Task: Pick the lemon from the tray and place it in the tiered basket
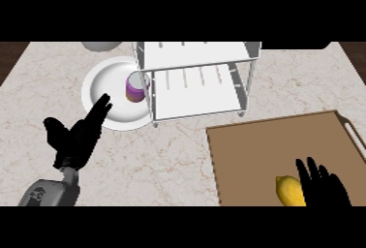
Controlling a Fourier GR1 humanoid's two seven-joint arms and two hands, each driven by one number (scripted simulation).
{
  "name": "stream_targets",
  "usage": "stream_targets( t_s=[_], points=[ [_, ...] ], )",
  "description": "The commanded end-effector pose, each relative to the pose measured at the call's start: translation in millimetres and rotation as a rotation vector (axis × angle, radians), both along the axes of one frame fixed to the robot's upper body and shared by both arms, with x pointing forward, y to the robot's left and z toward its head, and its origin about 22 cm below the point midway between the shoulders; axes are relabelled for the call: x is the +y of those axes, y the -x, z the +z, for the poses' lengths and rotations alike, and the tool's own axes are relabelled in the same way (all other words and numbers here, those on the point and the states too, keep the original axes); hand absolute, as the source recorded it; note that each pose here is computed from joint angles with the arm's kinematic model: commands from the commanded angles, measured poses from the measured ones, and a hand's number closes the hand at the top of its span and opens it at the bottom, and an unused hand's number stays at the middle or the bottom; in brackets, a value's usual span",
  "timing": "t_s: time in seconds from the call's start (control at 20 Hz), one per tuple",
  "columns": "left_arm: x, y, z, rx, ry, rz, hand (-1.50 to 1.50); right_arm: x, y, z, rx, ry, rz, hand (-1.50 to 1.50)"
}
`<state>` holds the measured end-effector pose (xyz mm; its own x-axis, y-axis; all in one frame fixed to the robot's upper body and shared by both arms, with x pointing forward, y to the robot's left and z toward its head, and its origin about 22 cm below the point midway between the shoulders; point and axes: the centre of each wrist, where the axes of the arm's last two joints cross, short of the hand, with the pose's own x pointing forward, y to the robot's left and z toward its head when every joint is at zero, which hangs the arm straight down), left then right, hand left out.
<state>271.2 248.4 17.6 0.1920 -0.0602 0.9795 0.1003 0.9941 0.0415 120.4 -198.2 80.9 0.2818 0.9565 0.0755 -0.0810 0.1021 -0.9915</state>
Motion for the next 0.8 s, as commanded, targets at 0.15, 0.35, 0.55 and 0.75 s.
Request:
stream_targets(
  t_s=[0.15,0.35,0.55,0.75],
  points=[
    [-23.7,-16.5,5.4,-0.014,0.020,-0.078,0.00,0.2,-22.9,-16.9,0.006,-0.028,-0.093,-1.50],
    [-25.3,-12.8,13.5,-0.031,0.032,-0.070,0.00,-3.6,-9.5,-22.1,0.010,-0.026,-0.096,-1.50],
    [-34.5,-14.0,7.8,-0.021,0.052,-0.076,0.00,-21.1,-34.5,-41.7,0.017,-0.026,-0.099,-1.50],
    [-21.9,4.6,-5.5,-0.007,0.035,-0.045,0.00,-28.8,-40.9,-38.9,0.010,-0.042,-0.099,-1.50]
  ],
)
